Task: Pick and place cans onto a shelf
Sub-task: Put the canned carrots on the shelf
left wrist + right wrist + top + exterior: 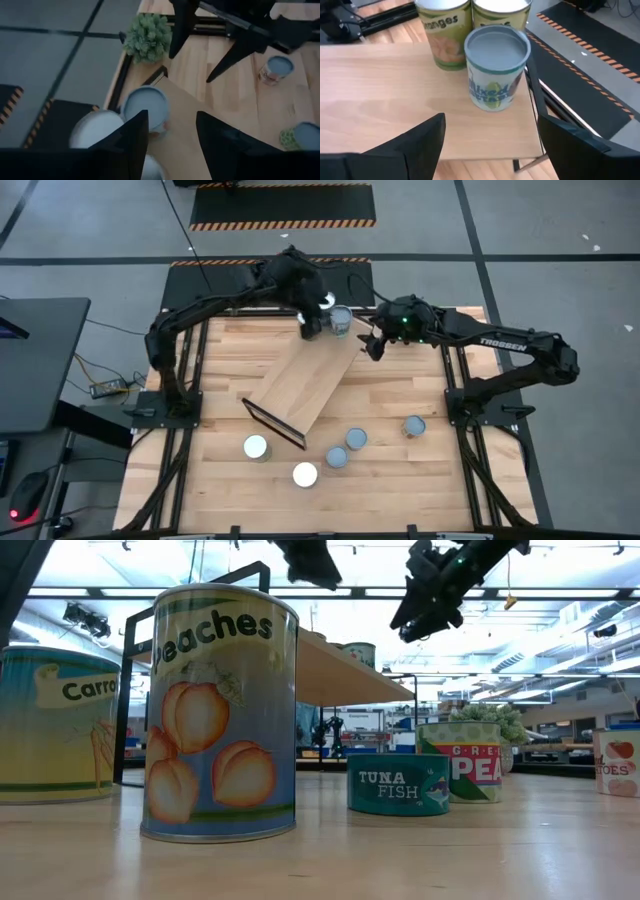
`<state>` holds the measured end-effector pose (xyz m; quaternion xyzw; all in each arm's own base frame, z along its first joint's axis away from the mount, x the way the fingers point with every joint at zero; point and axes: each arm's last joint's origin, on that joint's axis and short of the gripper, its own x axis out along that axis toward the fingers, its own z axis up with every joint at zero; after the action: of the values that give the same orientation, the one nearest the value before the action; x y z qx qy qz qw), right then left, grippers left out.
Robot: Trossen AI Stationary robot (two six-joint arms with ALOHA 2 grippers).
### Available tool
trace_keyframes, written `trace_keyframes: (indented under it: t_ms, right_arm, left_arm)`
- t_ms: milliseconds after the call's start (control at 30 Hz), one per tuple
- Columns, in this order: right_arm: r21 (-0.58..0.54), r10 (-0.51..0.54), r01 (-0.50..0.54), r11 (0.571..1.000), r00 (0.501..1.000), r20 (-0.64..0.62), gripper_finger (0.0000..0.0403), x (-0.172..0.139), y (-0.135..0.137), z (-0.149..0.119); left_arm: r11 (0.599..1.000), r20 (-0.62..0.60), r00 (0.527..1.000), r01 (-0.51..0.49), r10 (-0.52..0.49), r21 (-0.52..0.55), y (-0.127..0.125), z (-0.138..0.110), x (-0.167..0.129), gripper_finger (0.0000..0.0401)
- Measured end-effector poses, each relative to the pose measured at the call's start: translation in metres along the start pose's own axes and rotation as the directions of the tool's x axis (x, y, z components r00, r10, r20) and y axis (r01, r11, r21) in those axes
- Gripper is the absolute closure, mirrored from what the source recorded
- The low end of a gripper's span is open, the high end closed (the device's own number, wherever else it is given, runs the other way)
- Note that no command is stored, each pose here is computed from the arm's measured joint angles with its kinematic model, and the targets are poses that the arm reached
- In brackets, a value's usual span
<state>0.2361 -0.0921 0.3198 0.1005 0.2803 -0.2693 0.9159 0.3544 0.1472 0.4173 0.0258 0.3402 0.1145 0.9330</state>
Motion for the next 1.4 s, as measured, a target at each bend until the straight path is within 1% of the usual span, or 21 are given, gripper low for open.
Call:
trace_keyframes:
  t_ms: [133,267,367,467,567,700,800,867,1000,1067,1167,1300,1400]
  right_arm:
    - [-0.015,0.005,-0.005,1.0,1.0,-0.009,0.008,-0.005,0.001,-0.002]
    - [-0.005,0.008,-0.008,1.0,1.0,-0.012,0.008,-0.01,0.001,-0.002]
    - [-0.013,0.032,-0.032,0.999,0.999,-0.008,0.008,-0.015,0.005,-0.003]
    - [-0.042,0.066,-0.067,0.997,0.997,-0.026,0.008,-0.019,0.015,-0.007]
    - [-0.073,0.105,-0.108,0.991,0.993,-0.047,0.008,-0.022,0.026,-0.012]
    - [-0.077,0.155,-0.161,0.984,0.984,-0.083,0.008,-0.023,0.042,-0.023]
    - [-0.1,0.187,-0.196,0.975,0.978,-0.097,0.008,-0.025,0.053,-0.031]
    - [-0.117,0.194,-0.207,0.971,0.975,-0.112,0.008,-0.025,0.059,-0.036]
    - [-0.125,0.203,-0.22,0.967,0.97,-0.134,0.008,-0.024,0.064,-0.045]
    - [-0.127,0.215,-0.234,0.964,0.966,-0.142,0.008,-0.024,0.066,-0.047]
    - [-0.139,0.242,-0.263,0.955,0.958,-0.151,0.008,-0.027,0.071,-0.049]
    - [-0.167,0.244,-0.269,0.949,0.957,-0.156,0.0084,-0.034,0.079,-0.05]
    - [-0.128,0.24,-0.262,0.957,0.957,-0.164,0.009,-0.038,0.082,-0.05]
  left_arm:
    - [1.0,0.003,1.0,0.002,-0.002,0.019,-0.002,0.0,-0.02,0.0228]
    - [1.0,-0.089,0.996,0.022,-0.02,0.015,-0.007,-0.011,-0.042,0.0228]
    - [0.999,-0.167,0.985,0.047,-0.043,0.016,-0.013,-0.021,-0.049,0.0228]
    - [0.998,-0.205,0.977,0.06,-0.055,0.021,-0.023,-0.031,-0.059,0.0229]
    - [0.998,-0.204,0.977,0.056,-0.053,0.013,-0.031,-0.04,-0.073,0.0237]
    - [0.997,-0.206,0.976,0.074,-0.074,-0.005,-0.045,-0.055,-0.088,0.0252]
    - [0.995,-0.199,0.975,0.097,-0.097,-0.01,-0.057,-0.065,-0.1,0.0261]
    - [0.993,-0.197,0.974,0.118,-0.116,0.002,-0.065,-0.071,-0.105,0.0265]
    - [0.99,-0.151,0.979,0.14,-0.139,0.001,-0.081,-0.081,-0.113,0.027]
    - [0.988,-0.133,0.979,0.154,-0.155,-0.023,-0.088,-0.086,-0.116,0.0271]
    - [0.982,-0.137,0.974,0.168,-0.178,-0.083,-0.1,-0.095,-0.12,0.0271]
    - [0.982,-0.141,0.975,0.157,-0.17,-0.105,-0.115,-0.108,-0.132,0.0271]
    - [0.984,-0.152,0.975,0.148,-0.162,-0.1,-0.122,-0.119,-0.139,0.0271]
